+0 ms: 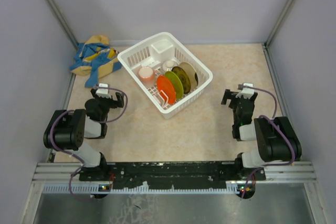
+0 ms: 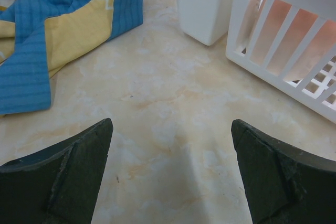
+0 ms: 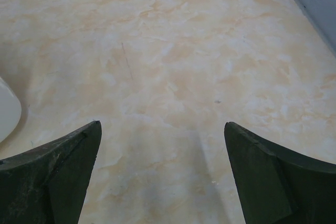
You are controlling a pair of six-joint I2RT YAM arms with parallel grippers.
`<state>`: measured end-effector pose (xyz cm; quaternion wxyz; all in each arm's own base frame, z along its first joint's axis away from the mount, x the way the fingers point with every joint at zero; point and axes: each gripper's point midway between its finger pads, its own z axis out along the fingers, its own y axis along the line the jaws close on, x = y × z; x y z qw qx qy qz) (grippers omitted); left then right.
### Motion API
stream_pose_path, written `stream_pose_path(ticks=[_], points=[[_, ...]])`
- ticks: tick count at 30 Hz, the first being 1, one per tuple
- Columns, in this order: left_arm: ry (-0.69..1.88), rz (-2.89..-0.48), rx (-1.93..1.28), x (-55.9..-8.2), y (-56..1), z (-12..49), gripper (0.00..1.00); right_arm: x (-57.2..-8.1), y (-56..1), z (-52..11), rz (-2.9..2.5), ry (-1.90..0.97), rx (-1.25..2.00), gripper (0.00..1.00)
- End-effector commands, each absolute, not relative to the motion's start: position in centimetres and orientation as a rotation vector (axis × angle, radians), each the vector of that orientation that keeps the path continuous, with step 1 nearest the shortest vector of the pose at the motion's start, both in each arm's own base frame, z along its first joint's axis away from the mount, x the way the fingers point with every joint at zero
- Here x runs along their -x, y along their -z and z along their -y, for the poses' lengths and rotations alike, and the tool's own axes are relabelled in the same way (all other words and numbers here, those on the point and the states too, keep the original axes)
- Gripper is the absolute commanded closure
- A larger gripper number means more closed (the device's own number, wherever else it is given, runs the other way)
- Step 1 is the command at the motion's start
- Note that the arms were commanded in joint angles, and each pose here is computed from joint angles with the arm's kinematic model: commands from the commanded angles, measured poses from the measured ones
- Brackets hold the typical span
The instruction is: Load the mixed dishes into the dish rack
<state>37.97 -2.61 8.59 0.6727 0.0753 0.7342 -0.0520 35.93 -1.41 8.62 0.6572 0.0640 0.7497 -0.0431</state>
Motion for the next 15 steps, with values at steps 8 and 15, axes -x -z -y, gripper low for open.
stream_pose_path(ticks=[8,15], points=[[0.123,-1.630,-0.193,-38.08,-9.27,2.93,0.00,-36.62,-10.52,0.74,-1.627,0.076,-0.075,0.00],[0.123,-1.631,-0.192,-38.08,-9.24,2.94,0.00,-36.76,-10.41,0.79,-1.634,0.051,-0.071,0.00]])
